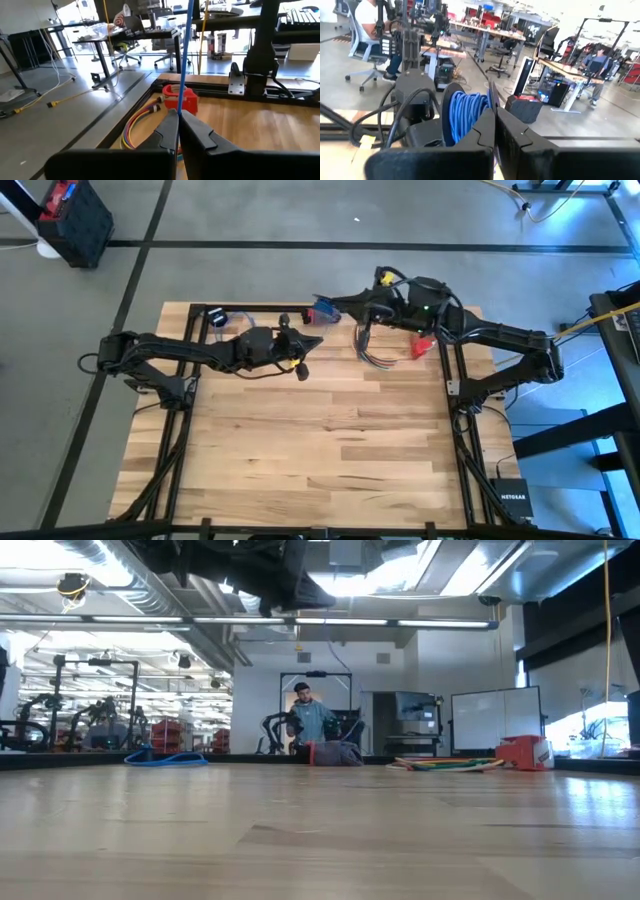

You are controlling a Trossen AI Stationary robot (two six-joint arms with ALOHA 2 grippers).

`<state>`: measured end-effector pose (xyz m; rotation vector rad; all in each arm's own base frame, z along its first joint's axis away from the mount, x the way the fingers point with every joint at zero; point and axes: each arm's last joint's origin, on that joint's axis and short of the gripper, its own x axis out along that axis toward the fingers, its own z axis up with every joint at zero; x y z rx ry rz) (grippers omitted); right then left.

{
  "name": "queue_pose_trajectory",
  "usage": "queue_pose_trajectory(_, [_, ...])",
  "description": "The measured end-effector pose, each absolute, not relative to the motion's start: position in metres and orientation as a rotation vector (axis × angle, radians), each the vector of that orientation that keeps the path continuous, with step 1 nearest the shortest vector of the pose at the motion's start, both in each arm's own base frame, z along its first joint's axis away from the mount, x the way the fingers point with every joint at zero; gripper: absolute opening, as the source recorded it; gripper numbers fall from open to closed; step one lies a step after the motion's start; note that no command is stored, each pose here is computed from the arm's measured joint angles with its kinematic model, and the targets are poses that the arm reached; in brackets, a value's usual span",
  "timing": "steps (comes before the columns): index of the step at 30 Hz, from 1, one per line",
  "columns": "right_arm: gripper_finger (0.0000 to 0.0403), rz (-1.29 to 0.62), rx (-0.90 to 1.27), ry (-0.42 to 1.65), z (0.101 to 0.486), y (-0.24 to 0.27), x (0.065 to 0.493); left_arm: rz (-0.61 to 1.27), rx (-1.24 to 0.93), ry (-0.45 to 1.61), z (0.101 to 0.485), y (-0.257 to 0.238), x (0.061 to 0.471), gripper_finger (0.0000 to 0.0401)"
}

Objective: Coil cords
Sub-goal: Coil the blue wire on the black spool

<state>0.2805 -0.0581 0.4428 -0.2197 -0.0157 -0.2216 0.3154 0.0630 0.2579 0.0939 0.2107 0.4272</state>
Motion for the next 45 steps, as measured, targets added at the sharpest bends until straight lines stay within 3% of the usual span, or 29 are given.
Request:
queue_pose_trajectory(8, [0.0010, -0.140, -0.199, 0.185, 0.427, -0.055, 0.273, 0.427, 0.122, 0.290, 0.261, 0.063, 0.303, 0.0001])
queue_pose_trajectory(16, [0.0010, -0.076, -0.201, 0.408, 0.399, -0.054, 0.274, 0.481, 0.106, 0.287, 0.297, 0.070, 0.261, 0.0000])
queue_pose_trajectory(24, [0.0010, -0.170, -0.274, 0.560, 0.351, -0.064, 0.305, 0.320, -0.003, 0.159, 0.319, 0.065, 0.245, 0.0000])
queue_pose_trajectory(33, [0.0010, -0.337, -0.332, 0.476, 0.324, -0.078, 0.349, 0.260, -0.054, 0.127, 0.310, 0.057, 0.265, 0.0000])
queue_pose_trajectory(45, [0.0010, -0.365, -0.310, 0.267, 0.335, -0.081, 0.361, 0.274, -0.046, -0.011, 0.301, 0.062, 0.294, 0.0000])
